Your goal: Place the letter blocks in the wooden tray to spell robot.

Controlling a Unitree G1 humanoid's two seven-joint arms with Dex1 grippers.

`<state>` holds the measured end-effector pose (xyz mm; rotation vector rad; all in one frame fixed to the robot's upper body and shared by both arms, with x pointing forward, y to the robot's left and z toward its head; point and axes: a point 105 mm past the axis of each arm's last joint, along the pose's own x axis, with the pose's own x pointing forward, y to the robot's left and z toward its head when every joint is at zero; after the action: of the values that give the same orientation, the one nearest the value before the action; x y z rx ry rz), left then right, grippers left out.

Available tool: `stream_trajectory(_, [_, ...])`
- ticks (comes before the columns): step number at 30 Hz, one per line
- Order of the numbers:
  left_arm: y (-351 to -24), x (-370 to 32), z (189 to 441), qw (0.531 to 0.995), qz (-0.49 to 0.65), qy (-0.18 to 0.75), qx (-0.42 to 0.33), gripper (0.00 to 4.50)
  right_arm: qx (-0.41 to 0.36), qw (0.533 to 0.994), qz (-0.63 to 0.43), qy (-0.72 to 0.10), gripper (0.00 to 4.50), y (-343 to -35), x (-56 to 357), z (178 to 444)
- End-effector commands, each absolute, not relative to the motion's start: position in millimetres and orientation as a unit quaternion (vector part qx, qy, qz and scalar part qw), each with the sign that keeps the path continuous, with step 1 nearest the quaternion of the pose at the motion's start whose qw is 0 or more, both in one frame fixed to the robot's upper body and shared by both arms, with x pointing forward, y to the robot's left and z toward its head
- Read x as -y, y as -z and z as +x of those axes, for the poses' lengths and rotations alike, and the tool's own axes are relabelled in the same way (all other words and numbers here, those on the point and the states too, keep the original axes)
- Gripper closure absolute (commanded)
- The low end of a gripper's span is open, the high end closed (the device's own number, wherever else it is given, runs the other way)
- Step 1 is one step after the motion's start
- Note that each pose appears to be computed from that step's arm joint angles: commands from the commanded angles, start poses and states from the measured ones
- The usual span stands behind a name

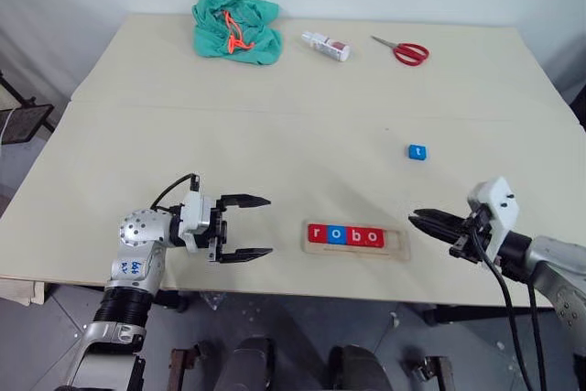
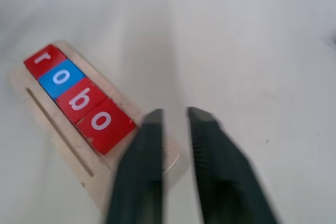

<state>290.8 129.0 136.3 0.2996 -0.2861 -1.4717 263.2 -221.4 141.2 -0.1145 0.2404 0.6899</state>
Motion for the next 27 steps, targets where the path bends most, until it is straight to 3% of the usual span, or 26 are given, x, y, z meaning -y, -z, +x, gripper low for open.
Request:
stream_trajectory(1, [-140, -130, 290, 0.716, 0.145, 0.669, 0.139, 0.00, -0.085, 0.943, -0.061, -0.317, 2.18, -155, 230, 257])
stream_trajectory(7, [-141, -131, 292, 0.711, 0.144, 0.675, 0.137, 0.00, -0.080, 0.961, -0.067, -0.257, 0.03, -157, 247, 263])
stream_trajectory(11, [-141, -130, 292, 0.708, 0.144, 0.678, 0.137, 0.00, -0.062, 0.975, -0.055, -0.204, 0.01, -160, 248, 283])
stream_trajectory(19, [-142, -126, 288, 0.703, 0.142, 0.683, 0.139, 0.00, -0.036, 0.993, -0.009, -0.116, 0.01, -165, 236, 350])
stream_trajectory(27, [-141, -132, 279, 0.715, 0.141, 0.672, 0.135, 0.00, -0.024, 0.997, -0.040, -0.055, 0.01, -158, 237, 402])
